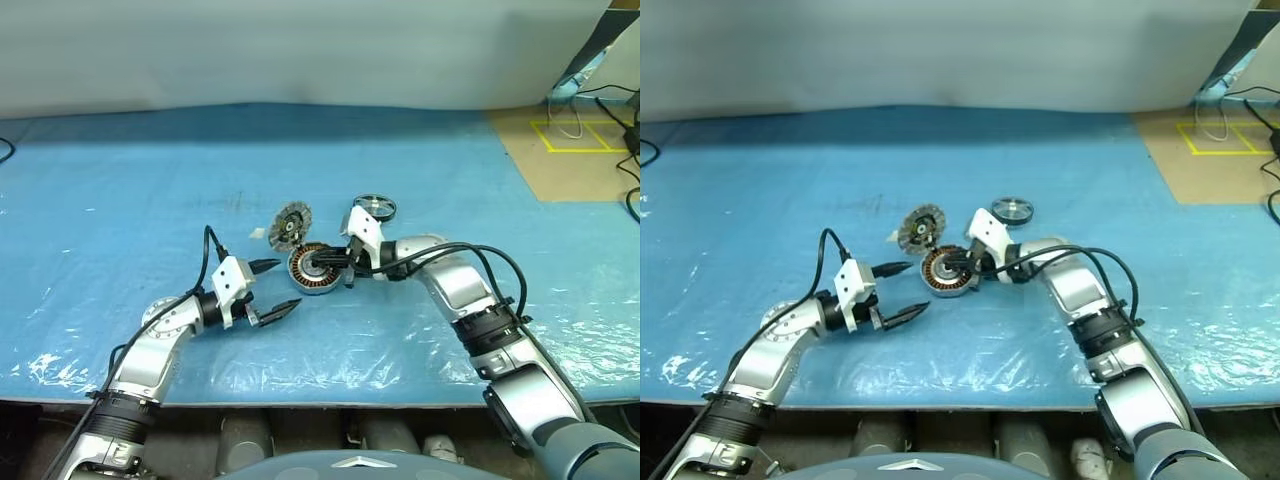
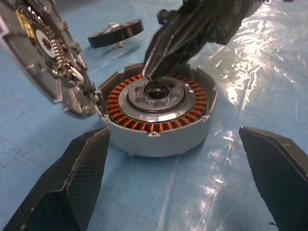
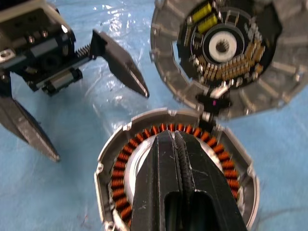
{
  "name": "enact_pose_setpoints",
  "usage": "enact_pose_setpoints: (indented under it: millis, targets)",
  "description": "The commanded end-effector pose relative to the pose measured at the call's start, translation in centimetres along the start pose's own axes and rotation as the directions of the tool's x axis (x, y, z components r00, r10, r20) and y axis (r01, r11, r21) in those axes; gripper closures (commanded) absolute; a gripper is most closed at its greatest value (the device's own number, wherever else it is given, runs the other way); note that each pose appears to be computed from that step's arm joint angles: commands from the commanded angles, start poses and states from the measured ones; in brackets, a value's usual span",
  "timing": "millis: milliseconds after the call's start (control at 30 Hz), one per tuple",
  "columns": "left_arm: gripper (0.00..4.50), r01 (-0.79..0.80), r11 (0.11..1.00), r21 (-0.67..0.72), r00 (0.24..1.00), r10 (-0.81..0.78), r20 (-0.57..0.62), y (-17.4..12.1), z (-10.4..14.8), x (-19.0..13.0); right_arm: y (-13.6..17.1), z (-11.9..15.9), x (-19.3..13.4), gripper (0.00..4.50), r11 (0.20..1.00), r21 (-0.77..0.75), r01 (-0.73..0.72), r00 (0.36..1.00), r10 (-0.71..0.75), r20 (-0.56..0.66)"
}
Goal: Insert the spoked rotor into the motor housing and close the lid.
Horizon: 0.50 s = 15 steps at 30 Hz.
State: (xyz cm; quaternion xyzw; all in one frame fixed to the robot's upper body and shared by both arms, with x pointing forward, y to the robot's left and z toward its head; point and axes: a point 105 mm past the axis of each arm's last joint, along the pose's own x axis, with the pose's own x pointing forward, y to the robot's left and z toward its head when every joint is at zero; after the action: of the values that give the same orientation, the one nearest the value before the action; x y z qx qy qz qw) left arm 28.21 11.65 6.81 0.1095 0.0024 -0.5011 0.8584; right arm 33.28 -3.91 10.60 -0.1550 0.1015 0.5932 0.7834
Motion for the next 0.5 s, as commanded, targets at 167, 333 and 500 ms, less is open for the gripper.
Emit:
enact_pose_setpoints:
  millis: [167,333,500]
  targets:
    - [0.0,-0.016,0.999,0.036,1.0,0.015,0.013,0.0,0.2,-0.5,-0.6,-0.5,0.4,4.46,0.997,-0.082,0.001,0.999,-0.004,-0.042]
    - [0.0,-0.023,0.999,0.035,1.0,0.022,0.018,-0.2,0.5,-0.6,-0.6,-1.5,0.3,4.46,0.995,-0.096,-0.009,0.997,0.002,-0.077]
    - [0.0,-0.027,0.999,0.036,0.999,0.026,0.019,-0.2,0.5,-0.6,-0.7,-3.3,0.5,4.46,0.993,-0.12,-0.01,0.988,-0.009,-0.155]
